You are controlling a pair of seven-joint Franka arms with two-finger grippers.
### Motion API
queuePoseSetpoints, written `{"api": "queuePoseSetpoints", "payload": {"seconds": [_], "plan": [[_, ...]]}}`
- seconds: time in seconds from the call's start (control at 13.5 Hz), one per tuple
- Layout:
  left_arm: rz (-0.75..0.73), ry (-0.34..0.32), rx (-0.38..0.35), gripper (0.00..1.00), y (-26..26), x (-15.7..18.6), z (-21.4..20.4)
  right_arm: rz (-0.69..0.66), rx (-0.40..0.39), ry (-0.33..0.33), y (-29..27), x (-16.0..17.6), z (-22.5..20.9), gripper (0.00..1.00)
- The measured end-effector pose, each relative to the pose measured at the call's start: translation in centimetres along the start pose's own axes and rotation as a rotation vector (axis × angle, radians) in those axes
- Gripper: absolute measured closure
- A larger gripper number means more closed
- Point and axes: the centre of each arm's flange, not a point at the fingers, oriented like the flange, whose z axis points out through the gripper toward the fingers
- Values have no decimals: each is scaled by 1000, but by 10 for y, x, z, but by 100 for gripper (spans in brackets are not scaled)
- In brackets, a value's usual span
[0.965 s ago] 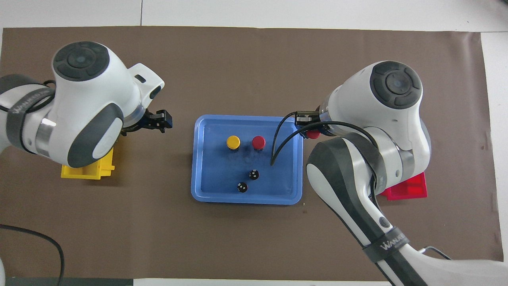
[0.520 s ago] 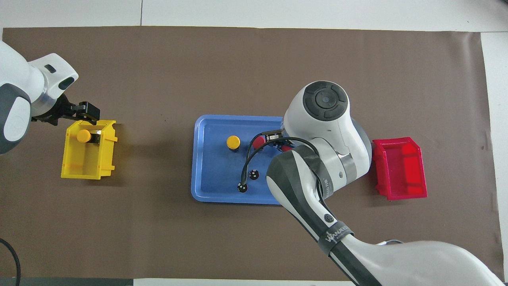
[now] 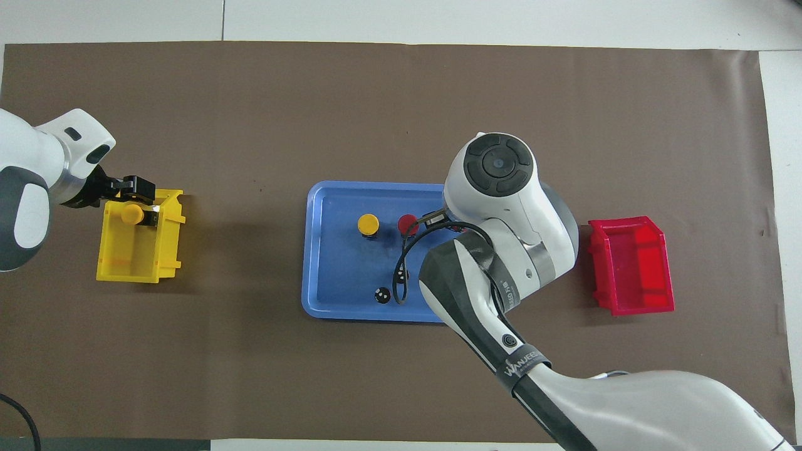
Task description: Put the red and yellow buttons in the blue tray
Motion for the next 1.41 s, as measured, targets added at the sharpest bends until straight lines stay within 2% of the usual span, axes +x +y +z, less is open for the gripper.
{"api": "queuePoseSetpoints", "payload": {"seconds": [0.07,0.22,0.3,0.59,0.67,0.96,1.04,1.19,1.41], "plan": [[-4,2,-2,22,-2,-2,7,-7,1,8,-1,2,5,59],[-19,8,-10,23,-7,-4,15,-34,1,3,-2,4,15,59],[-32,14,-22,28,-10,-4,16,-51,1,-1,-2,4,17,59],[-77,36,-61,28,-19,-3,18,-71,-1,-13,-3,3,19,58],[-78,36,-62,28,-19,-4,20,-72,-1,-14,-3,2,19,53],[-85,30,-63,28,-22,-8,28,-69,2,21,-2,7,-1,7],[-86,32,-63,28,-22,-8,29,-62,2,38,2,8,-18,0],[-87,39,-64,28,-22,-8,31,-25,-5,36,26,6,-63,0],[-88,45,-64,29,-22,-9,34,86,-12,-17,95,-3,-127,0]]}}
